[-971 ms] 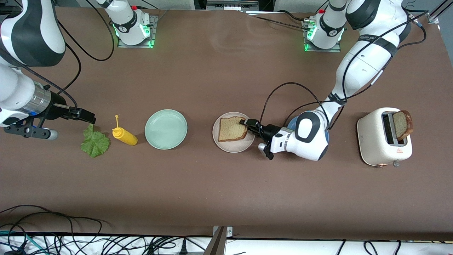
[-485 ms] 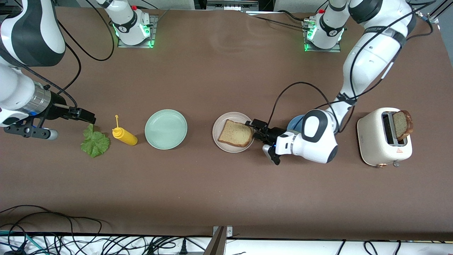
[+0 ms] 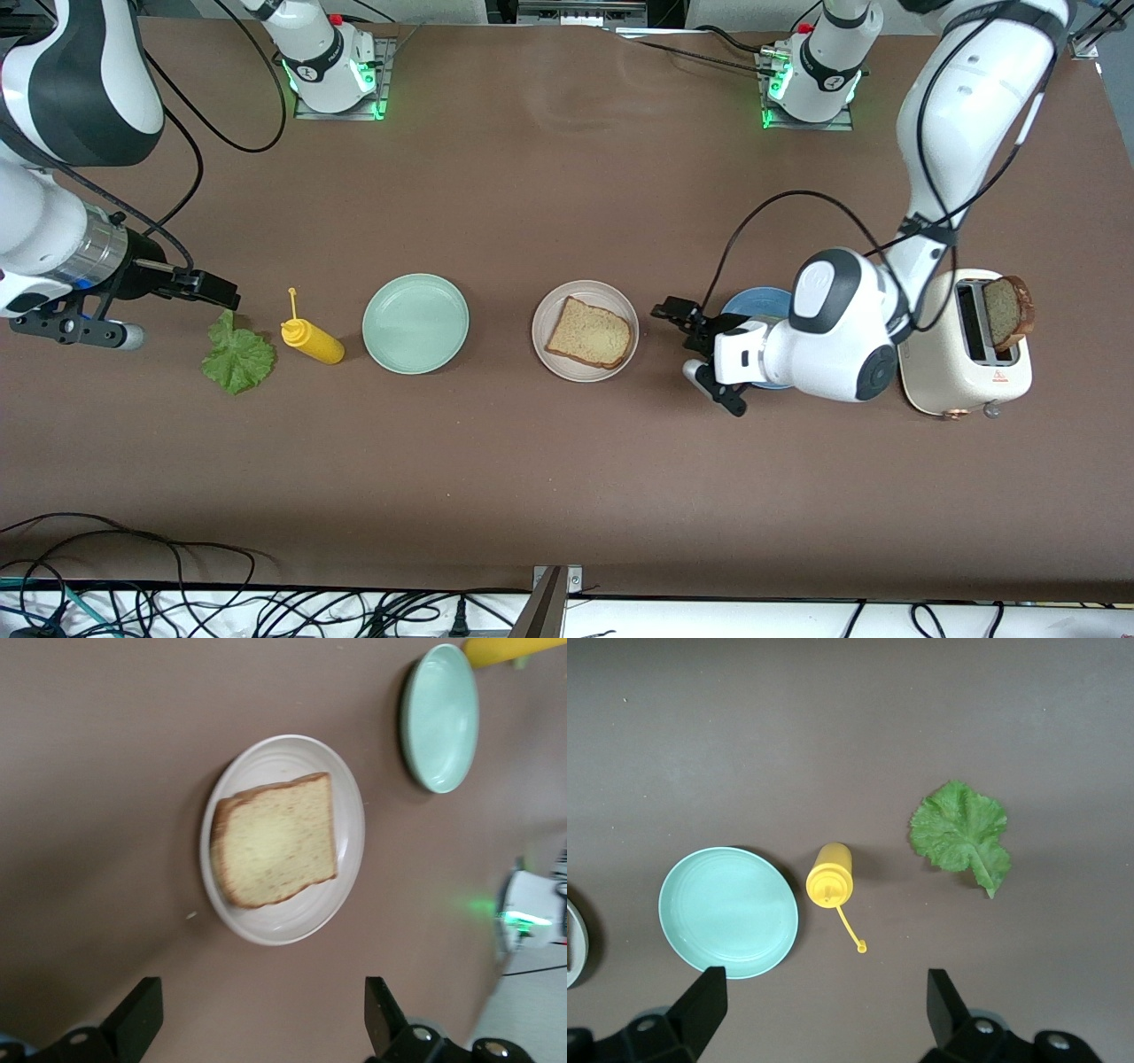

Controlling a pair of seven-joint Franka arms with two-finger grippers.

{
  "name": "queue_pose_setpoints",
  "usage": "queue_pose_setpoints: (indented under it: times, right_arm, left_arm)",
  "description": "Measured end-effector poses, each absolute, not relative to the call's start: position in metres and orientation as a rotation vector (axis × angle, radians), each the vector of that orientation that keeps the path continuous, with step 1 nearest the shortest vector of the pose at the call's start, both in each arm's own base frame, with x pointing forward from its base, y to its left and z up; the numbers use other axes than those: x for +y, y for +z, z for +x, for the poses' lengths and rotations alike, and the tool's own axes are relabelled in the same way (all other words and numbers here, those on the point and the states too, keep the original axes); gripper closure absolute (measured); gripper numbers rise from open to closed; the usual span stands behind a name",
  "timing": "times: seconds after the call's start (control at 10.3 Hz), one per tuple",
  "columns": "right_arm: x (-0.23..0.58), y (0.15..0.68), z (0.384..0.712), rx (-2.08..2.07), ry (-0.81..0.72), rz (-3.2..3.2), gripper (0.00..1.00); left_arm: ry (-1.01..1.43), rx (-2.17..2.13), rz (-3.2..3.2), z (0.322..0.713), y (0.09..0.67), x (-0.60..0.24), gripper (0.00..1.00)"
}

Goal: Make sandwich on beige plate with both arms
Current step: 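Raise the left gripper away while the right gripper reaches the lettuce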

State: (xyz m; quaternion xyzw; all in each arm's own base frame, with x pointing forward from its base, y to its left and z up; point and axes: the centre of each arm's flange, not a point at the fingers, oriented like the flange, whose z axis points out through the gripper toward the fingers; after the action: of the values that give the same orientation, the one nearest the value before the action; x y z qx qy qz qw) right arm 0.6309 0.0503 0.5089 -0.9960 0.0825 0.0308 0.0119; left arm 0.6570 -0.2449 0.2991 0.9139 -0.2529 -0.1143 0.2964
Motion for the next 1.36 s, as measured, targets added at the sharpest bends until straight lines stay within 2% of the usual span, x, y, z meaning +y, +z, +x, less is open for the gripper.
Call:
queue_pose_setpoints:
  times: [0.29,0.87,1.07,1.36]
  right_arm:
    - [0.054,0.502,0.632,0.247,0.115,-3.105,0.0]
    - [0.06,0.472,0.645,0.209,0.116,-3.135,0.0]
    - [0.034,0.444,0.654,0.182,0.147,-3.218,0.0]
    - [-0.002,0.395,0.669,0.139,0.184,-3.249,0.0]
  left_arm:
    - [-0.332,-0.736,2.677,0.65,0.369,-0.218,0.0]
    - [-0.346,-0.705,3.049,0.581,0.559,-0.16,0.0]
    - [-0.269,-0.548,3.125,0.572,0.597,-0.121,0.0]
    - [-0.241,-0.384,3.081,0.573,0.609,-0.083,0.0]
